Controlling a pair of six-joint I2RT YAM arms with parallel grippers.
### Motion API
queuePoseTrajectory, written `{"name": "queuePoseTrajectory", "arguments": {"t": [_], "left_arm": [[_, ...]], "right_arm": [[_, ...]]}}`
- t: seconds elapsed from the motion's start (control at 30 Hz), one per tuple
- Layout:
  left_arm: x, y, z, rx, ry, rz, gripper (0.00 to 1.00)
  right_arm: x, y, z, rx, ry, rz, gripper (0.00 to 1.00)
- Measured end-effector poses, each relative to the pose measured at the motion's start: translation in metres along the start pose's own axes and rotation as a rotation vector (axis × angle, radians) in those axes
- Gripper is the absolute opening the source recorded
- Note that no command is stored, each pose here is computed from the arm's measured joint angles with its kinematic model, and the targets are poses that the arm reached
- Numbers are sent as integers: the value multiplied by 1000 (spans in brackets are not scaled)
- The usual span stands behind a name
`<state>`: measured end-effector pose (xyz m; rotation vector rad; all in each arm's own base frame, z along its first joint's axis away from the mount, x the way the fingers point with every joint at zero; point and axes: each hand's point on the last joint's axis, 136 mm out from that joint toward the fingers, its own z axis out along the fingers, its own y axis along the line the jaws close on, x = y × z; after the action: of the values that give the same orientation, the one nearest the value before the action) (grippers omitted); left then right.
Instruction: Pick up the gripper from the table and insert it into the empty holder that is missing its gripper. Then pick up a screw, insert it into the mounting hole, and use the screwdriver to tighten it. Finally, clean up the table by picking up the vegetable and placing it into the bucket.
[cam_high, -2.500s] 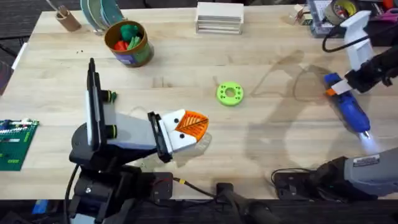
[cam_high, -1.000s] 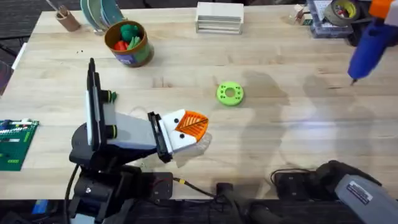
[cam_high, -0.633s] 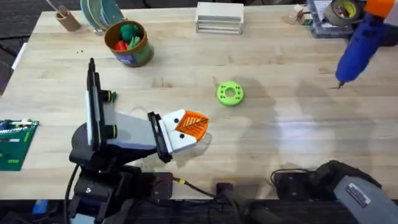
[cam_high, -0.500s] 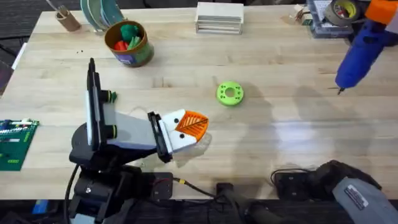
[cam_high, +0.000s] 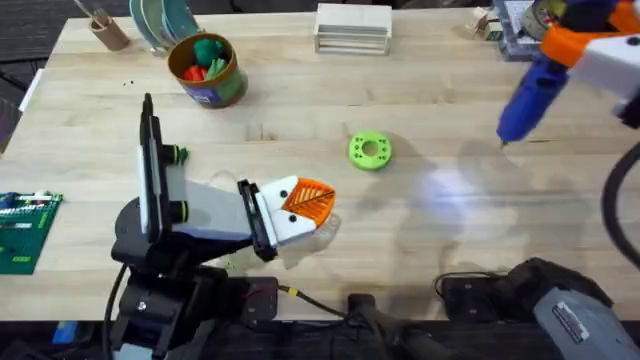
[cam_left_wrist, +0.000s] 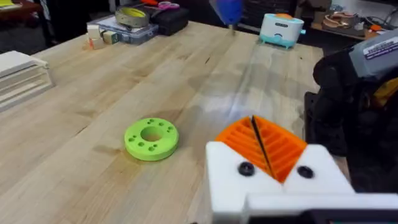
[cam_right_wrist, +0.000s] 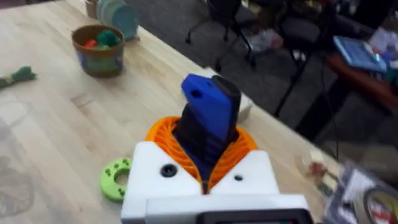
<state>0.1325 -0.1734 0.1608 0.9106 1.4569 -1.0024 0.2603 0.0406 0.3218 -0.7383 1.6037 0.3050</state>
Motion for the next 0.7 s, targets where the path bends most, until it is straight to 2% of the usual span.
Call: {"name": "queuePoseTrajectory", "arguments": {"t": [0.2,0.5,0.7], "left_arm": [[0,0,0,0,0,0,3],[0,0,0,0,0,0,3],[0,0,0,0,0,0,3]], "right_arm": [[-20,15,27,-93,-128,-49,30],[-56,54,87,-279,-289,-29,30],[-85,75,106,-371,-418,8,30]]}}
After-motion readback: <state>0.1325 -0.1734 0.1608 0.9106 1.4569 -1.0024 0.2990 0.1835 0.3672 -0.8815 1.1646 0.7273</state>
